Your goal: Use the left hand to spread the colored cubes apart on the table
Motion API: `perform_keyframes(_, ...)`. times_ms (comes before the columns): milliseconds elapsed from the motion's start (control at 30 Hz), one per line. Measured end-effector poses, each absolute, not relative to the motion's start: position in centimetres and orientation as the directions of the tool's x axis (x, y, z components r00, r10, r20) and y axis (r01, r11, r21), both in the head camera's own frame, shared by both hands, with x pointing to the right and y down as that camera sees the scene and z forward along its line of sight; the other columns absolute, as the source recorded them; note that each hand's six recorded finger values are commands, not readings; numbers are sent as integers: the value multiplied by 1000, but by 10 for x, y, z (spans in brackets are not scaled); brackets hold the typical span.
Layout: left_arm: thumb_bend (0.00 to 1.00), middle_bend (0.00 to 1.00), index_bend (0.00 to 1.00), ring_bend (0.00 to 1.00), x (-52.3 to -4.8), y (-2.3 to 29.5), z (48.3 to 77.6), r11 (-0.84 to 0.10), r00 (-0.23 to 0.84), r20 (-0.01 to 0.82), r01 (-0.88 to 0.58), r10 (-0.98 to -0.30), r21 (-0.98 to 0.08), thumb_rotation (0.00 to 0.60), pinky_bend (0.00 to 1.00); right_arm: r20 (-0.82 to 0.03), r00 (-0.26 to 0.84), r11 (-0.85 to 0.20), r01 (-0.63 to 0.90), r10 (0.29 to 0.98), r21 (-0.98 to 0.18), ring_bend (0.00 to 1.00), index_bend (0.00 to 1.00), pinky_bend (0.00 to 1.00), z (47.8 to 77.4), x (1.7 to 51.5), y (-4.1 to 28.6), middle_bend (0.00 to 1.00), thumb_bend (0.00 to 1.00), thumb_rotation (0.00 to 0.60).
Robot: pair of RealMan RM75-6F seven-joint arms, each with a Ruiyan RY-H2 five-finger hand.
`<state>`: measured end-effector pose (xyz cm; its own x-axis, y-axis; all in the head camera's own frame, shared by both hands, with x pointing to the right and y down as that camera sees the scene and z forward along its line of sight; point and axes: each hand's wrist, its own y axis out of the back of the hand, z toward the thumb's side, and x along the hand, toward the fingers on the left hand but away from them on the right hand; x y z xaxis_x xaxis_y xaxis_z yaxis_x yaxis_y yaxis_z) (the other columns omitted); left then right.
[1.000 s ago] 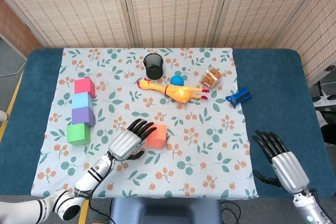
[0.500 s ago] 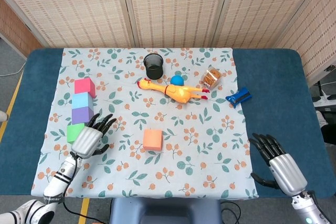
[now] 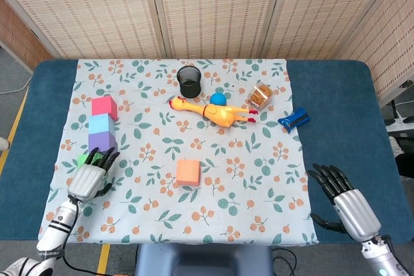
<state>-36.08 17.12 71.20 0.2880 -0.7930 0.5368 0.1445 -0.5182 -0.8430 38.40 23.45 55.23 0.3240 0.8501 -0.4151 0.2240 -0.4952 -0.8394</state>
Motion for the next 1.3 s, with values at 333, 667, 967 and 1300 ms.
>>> perform_keyframes(333, 328, 0, 0, 370, -404, 182, 685, -449, 195, 471, 148, -860, -881, 600, 0, -431, 331, -513, 220, 839, -830, 0, 0, 0, 554, 382, 236, 0, 139, 600)
perform_keyframes(667, 327, 0, 0, 173, -438, 184, 665, -445, 138, 447, 45, -884, -894, 600, 0, -440, 333, -522, 216, 834, -825, 0, 0, 0, 555, 381, 239, 0, 139, 600)
perform_keyframes(967, 334, 0, 0, 0, -446, 166, 669, -481, 144, 481, 39, -865, -876, 600, 0, -439, 332, -520, 214, 835, -827, 0, 0, 0, 553, 381, 239, 0, 139, 600)
perform_keyframes(1300, 327, 0, 0, 134, -473, 144, 706, -625, 41, 626, 38, -779, -780, 600, 0, -439, 331, -518, 210, 836, -829, 0, 0, 0, 553, 381, 239, 0, 139, 600)
